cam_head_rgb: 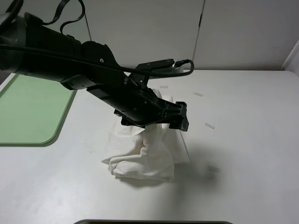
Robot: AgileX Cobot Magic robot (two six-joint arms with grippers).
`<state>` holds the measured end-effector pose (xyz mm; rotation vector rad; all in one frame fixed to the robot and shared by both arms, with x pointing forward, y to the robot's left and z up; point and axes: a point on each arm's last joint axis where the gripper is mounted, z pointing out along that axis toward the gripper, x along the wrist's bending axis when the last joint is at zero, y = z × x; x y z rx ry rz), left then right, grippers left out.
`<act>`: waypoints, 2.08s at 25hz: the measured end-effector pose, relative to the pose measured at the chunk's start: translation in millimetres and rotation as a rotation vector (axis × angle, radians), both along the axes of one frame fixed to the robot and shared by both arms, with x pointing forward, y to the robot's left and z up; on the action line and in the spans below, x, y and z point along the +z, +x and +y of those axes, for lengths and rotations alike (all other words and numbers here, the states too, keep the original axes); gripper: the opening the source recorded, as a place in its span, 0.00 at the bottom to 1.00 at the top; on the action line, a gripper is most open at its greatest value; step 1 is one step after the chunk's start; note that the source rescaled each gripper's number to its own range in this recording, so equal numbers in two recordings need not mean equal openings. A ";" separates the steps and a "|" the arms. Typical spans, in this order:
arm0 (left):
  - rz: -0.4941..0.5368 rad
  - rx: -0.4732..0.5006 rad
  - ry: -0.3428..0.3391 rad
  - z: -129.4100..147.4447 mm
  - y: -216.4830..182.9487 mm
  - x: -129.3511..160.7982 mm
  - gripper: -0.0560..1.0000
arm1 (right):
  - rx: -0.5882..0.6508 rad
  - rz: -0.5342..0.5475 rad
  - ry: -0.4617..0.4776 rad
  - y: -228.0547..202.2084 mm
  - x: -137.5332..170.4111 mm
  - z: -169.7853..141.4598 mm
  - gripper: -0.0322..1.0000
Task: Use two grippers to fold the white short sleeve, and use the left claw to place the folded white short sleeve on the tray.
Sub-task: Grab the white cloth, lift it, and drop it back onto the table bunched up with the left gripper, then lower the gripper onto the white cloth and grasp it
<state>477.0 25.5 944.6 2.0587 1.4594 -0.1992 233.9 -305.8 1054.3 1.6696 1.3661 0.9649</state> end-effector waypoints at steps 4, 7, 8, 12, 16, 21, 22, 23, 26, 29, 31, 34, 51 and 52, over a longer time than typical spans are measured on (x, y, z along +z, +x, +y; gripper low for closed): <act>-0.037 -0.024 -0.024 -13.7 -7.7 4.6 1.00 | 0.001 0.000 0.001 0.0 0.0 0.1 1.00; -0.050 -0.032 -0.028 -17.7 -10.9 4.8 1.00 | 0.001 0.000 0.001 0.0 0.0 0.1 1.00; -0.057 -0.038 -0.030 -20.3 -13.3 4.8 1.00 | 0.001 0.000 0.001 0.0 0.0 0.1 1.00; -0.069 -0.061 -0.027 -30.9 -21.0 -1.7 1.00 | 0.001 0.000 0.001 0.0 0.0 0.1 1.00; -0.065 -0.083 -0.021 -41.3 -24.2 -8.1 1.00 | 0.001 0.000 0.001 0.0 0.0 0.1 1.00; -0.074 -0.121 -0.035 -68.7 -23.0 -14.7 1.00 | 0.001 0.000 0.001 0.0 0.0 0.1 1.00; -0.077 -0.121 -0.039 -71.3 -21.5 -14.3 1.00 | 0.001 0.000 0.001 0.0 0.0 0.1 1.00; -0.078 -0.123 -0.041 -73.9 -20.6 -14.8 1.00 | 0.001 0.000 0.001 0.0 0.0 0.1 1.00; -0.091 -0.138 -0.071 -81.9 -16.3 -1.9 1.00 | 0.001 0.000 0.001 0.0 0.0 0.1 1.00; -0.094 -0.153 -0.083 -83.9 -13.6 7.7 1.00 | 0.001 0.000 0.001 0.0 0.0 0.1 1.00; -0.105 -0.201 -0.084 -78.6 -5.8 32.4 1.00 | 0.001 0.000 0.001 0.0 0.0 0.1 1.00; -0.104 -0.224 -0.063 -65.0 0.1 47.1 1.00 | 0.001 0.000 0.001 0.0 0.0 0.1 1.00; 0.048 -0.251 0.188 -1.3 24.3 52.5 1.00 | 0.001 0.000 0.001 0.0 0.0 0.1 1.00; 0.044 -0.251 0.203 1.3 24.6 54.0 1.00 | 0.001 0.000 0.001 0.0 0.0 0.1 1.00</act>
